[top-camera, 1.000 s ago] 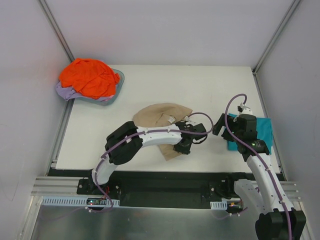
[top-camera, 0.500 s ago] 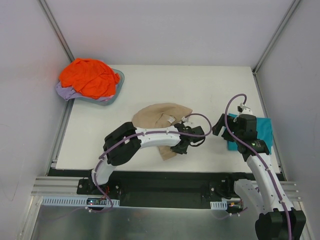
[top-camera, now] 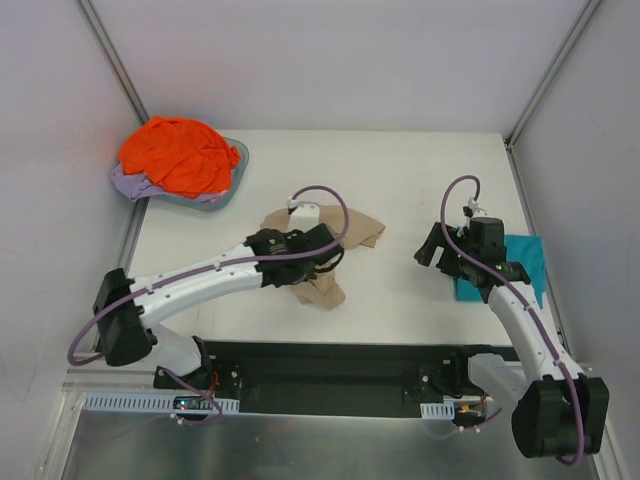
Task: Fold and stack the t-shirts
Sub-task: Flatten out the tshirt
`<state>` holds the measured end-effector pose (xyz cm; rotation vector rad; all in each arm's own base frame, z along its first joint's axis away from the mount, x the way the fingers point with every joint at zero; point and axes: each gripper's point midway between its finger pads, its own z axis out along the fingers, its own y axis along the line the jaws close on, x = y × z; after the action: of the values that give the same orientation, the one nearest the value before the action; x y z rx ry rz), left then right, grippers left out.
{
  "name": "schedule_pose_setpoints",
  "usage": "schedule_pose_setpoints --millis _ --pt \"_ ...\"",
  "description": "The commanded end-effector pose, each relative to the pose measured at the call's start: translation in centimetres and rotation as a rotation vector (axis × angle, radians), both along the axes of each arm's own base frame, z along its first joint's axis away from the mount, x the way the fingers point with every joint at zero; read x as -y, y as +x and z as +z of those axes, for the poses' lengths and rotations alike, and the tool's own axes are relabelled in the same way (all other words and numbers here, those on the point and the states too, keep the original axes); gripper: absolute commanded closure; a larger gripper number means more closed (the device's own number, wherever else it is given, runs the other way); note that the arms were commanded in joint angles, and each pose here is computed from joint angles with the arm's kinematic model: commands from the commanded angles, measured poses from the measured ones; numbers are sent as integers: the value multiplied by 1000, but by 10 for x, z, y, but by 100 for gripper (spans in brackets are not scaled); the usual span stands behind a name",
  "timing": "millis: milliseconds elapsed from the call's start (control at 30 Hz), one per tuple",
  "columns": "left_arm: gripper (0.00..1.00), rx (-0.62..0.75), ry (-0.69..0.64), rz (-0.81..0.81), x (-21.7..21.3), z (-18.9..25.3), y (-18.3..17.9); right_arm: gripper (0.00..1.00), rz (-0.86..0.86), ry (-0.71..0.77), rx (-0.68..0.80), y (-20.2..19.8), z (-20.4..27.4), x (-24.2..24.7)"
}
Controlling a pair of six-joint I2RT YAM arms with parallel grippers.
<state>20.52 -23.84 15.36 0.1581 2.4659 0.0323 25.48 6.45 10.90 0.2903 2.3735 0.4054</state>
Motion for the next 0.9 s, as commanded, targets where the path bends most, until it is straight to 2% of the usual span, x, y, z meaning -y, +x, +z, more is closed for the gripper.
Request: schedule_pose_setpoints --millis 0,167,200,233,300,433,500,667,867 --pt "100 93 -8 204 -68 14 14 3 91 130 48 32 25 -31" --pt "100 117 -43 393 -126 7 15 2 107 139 -47 69 15 -53" --pt "100 132 -63 412 -134 11 14 2 109 141 -23 85 29 -61" --pt "100 134 -51 442 -145 7 14 2 101 132 -81 93 12 -65" --pt "100 161 -66 466 -153 10 12 1 97 130 -113 107 7 -77" --pt "100 170 -65 480 -160 6 8 14 70 164 -227 138 -18 -106" --pt "100 170 -63 481 -162 5 7 20 87 164 -256 139 -27 -121" --pt "100 165 -61 486 -163 2 6 20 111 119 -314 120 -46 -140" --pt "100 166 -52 495 -164 0 7 20 112 58 -366 84 -63 -132"
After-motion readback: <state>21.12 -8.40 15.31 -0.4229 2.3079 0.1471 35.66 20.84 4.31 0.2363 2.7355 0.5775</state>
